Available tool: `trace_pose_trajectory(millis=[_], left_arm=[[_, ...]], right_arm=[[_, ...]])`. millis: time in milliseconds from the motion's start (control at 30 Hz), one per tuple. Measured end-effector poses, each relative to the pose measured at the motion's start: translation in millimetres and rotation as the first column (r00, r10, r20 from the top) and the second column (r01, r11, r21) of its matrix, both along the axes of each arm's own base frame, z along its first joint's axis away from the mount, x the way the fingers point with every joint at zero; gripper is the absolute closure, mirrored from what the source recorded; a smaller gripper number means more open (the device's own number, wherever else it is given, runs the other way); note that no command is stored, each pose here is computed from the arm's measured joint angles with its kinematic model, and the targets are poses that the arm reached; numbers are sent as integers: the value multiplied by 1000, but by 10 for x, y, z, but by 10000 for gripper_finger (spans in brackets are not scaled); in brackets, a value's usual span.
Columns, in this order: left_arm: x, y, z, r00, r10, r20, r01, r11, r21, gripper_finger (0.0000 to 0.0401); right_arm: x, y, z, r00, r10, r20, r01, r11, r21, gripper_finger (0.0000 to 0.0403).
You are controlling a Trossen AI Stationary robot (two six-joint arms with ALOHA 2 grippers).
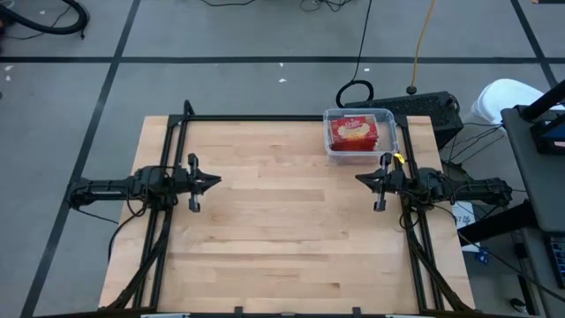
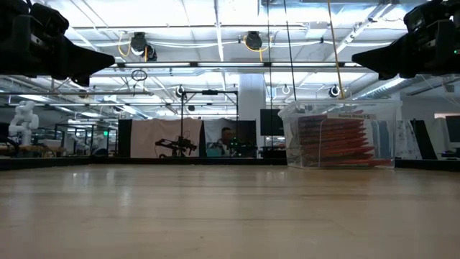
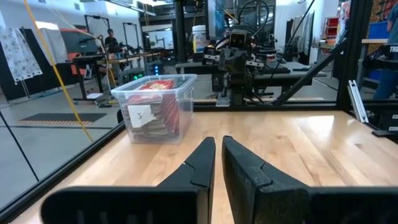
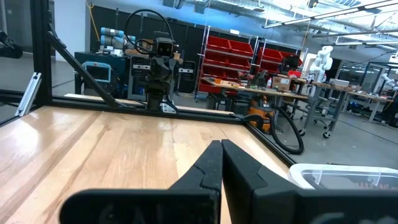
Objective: Sort popcorn bags into baskets
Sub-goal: Return to Home Position
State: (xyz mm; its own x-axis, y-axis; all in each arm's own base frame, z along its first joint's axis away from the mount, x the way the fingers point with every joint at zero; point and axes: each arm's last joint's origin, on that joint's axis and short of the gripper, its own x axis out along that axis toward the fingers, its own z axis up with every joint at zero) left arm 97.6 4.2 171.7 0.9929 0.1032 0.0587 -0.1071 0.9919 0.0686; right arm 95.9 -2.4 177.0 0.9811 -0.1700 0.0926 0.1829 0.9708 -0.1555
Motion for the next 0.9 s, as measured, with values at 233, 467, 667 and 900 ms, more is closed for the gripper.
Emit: trace_pose_trajectory(millis=[233,467,667,900], left_arm=[[0,0,0,1000,0,0,0,1000,0,364],[0,0,2,1000,-1,1,1,1000,0,364],[-1,0,3,1000,-1,1,1,1000,0,364],[-1,0,4,1000,-1,2,1,1000,0,364]], right_arm=[[0,0,0,1000,0,0,0,1000,0,403],[0,0,0,1000,0,0,0,1000,0,403],[0,0,0,1000,0,0,0,1000,0,403],[5,22,-23,996,83,-14,-82,995,51,403]])
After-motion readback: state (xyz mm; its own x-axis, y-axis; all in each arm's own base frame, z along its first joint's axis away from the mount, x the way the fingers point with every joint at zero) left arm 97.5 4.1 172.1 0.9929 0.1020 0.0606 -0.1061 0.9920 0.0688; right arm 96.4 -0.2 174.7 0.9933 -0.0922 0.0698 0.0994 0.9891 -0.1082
